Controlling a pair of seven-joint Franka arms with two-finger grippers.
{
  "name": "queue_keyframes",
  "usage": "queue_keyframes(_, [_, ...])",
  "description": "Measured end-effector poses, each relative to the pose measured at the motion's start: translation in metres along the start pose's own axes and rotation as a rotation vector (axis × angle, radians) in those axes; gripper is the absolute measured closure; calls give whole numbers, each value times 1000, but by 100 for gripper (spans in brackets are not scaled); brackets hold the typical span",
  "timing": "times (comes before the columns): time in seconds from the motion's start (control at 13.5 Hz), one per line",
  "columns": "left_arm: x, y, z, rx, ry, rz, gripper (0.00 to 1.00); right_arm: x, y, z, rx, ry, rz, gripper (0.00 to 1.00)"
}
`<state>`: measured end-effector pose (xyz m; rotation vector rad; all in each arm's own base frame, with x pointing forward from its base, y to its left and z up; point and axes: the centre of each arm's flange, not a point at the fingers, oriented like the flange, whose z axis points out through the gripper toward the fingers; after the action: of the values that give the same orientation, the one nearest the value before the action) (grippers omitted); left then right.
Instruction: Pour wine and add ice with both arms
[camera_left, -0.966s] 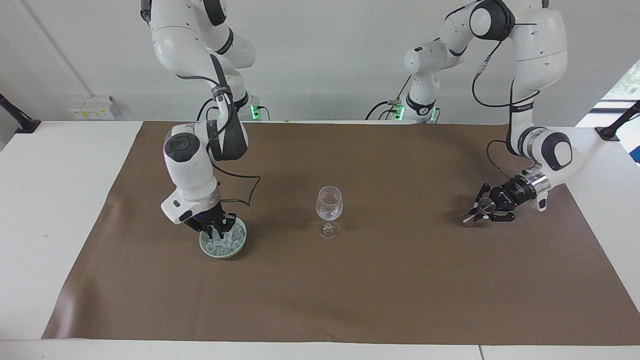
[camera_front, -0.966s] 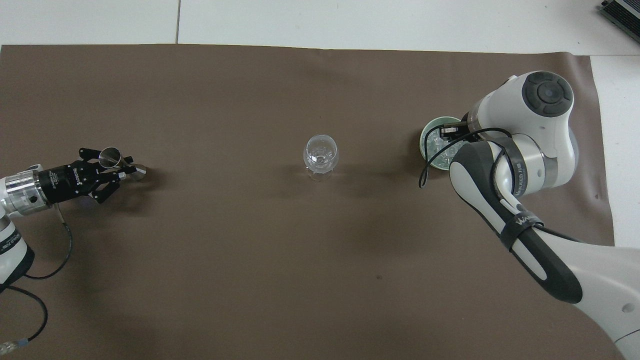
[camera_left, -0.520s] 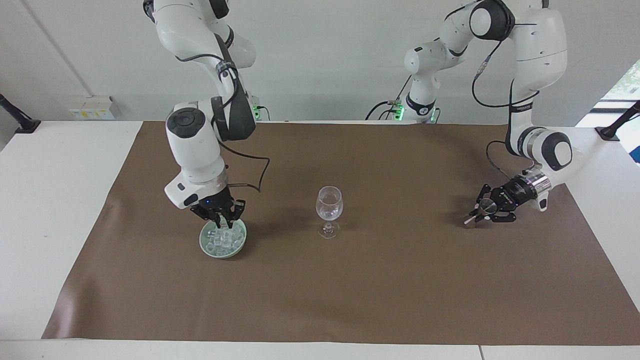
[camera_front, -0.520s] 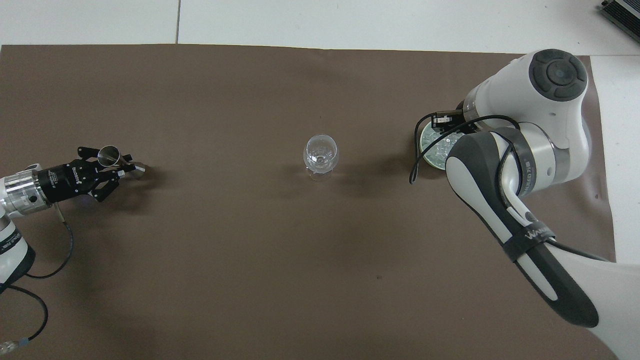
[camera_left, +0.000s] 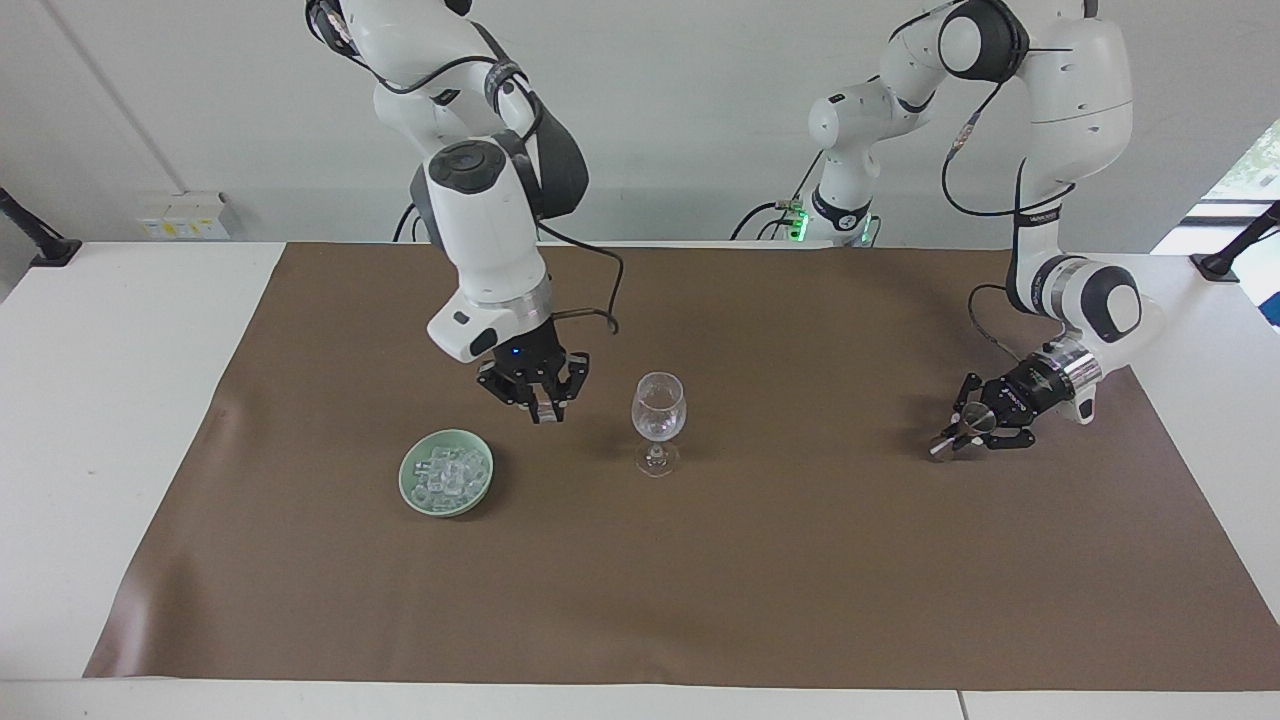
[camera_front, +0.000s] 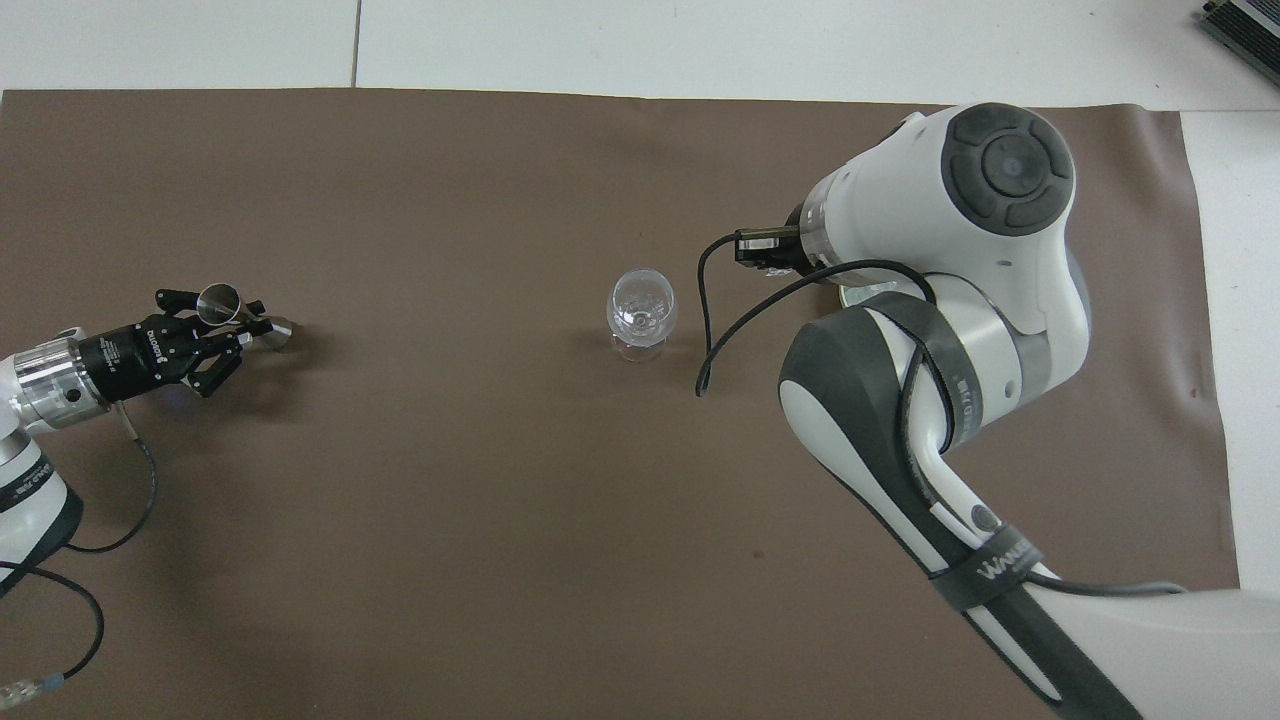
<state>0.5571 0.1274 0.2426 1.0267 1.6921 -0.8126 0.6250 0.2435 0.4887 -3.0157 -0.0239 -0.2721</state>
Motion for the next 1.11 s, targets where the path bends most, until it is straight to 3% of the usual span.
queue_keyframes(0.52, [5, -4, 5, -12, -2, -1, 77, -3, -42, -21, 35, 38, -50, 73])
queue_keyframes(0.67, [4, -4, 5, -13, -3, -1, 60, -8, -59, -24, 47, 44, -75, 73])
queue_keyframes(0.89, [4, -4, 5, -14, -4, 0, 22, -9, -85, -37, 72, 59, -106, 73])
queue_keyframes(1.04, [4, -4, 5, -15, -4, 4, 1, -11, -87, -37, 65, 40, -75, 73])
queue_keyframes(1.11, [3, -3, 4, -10, 2, 16, 0, -12, -88, -36, 59, 29, -49, 73])
